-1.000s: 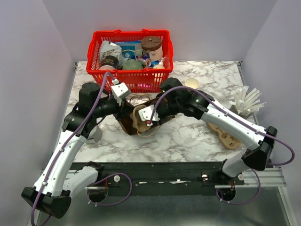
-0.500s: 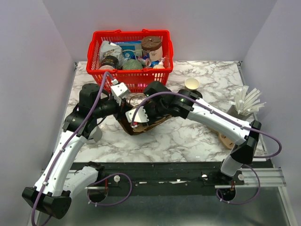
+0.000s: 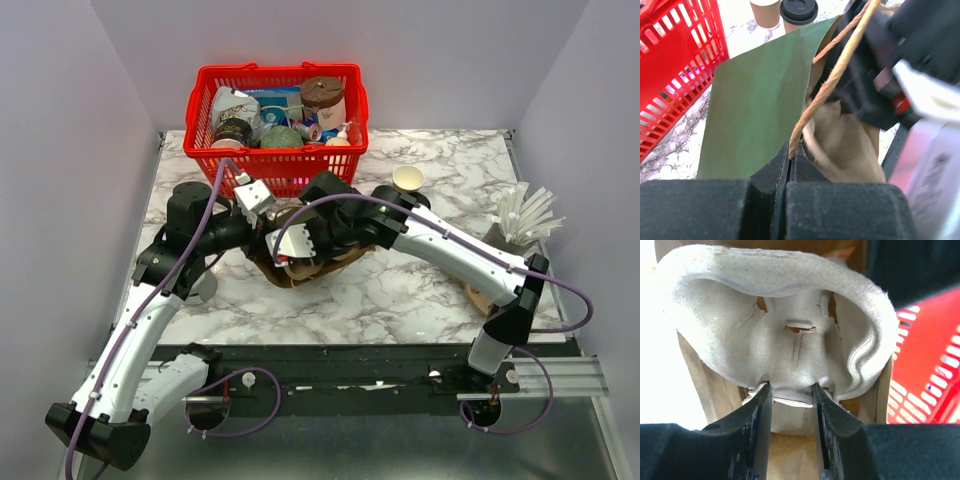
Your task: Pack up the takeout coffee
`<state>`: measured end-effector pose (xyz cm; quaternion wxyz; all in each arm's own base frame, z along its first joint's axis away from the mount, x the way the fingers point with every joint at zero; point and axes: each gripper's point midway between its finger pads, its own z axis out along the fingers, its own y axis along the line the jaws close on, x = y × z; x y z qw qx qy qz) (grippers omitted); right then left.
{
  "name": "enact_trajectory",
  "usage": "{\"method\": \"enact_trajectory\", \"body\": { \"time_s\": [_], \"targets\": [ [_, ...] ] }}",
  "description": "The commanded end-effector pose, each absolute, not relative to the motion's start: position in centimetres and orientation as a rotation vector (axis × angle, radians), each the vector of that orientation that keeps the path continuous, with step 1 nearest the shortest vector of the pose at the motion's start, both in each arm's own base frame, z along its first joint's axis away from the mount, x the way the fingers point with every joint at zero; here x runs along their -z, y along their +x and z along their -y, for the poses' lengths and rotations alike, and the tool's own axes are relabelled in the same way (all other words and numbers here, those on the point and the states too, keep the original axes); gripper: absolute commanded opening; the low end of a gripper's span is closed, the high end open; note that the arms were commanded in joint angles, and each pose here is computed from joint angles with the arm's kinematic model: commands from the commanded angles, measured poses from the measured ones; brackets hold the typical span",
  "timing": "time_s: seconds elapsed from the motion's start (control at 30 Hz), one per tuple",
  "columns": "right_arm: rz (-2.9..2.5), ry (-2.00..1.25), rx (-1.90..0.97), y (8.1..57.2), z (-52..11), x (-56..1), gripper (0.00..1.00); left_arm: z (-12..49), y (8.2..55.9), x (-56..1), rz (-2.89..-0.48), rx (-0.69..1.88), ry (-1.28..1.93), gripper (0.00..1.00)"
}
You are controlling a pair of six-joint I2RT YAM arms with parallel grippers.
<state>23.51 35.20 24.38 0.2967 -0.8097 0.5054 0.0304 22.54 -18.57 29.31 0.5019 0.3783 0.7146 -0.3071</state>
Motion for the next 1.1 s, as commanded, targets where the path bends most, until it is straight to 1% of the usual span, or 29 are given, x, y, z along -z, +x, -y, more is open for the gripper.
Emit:
{"method": "enact_trajectory", "body": {
  "time_s": [0.0,0.03,0.1,0.17,0.37,0.57,0.83,1.07],
  "targets": [
    [-1.414,-2.075,0.047,24.4,-32.4,-26.5,0.01,17.9,22.4,-28.7,-1.744,0.693,0.934,0.00],
    [-1.411,-2.043,0.030,24.3,-32.2,-27.3,0.01,17.8,22.4,-28.5,-1.751,0.682,0.935,0.00],
    [-1.401,-2.010,-0.096,23.1,-32.6,-27.9,0.00,17.6,22.5,-28.3,-1.753,0.670,0.941,0.00],
    [-1.361,-1.977,-0.145,22.5,-32.6,-28.1,0.01,17.5,22.4,-28.2,-1.755,0.659,0.945,0.00],
    [-1.369,-1.919,-0.088,23.6,-32.6,-27.8,0.00,17.2,22.1,-28.1,-1.758,0.638,0.966,0.00],
    [-1.402,-1.862,-0.146,23.8,-33.8,-28.3,0.00,17.3,21.5,-28.0,-1.763,0.665,0.971,0.00],
    [-1.496,-1.817,-0.093,25.1,-34.1,-26.7,0.01,17.7,20.7,-28.7,-1.736,0.711,0.990,0.00],
    [-1.521,-1.939,-0.001,26.3,-34.1,-23.8,0.01,18.1,20.8,-29.4,-1.732,0.740,0.973,0.00]
  ]
}}
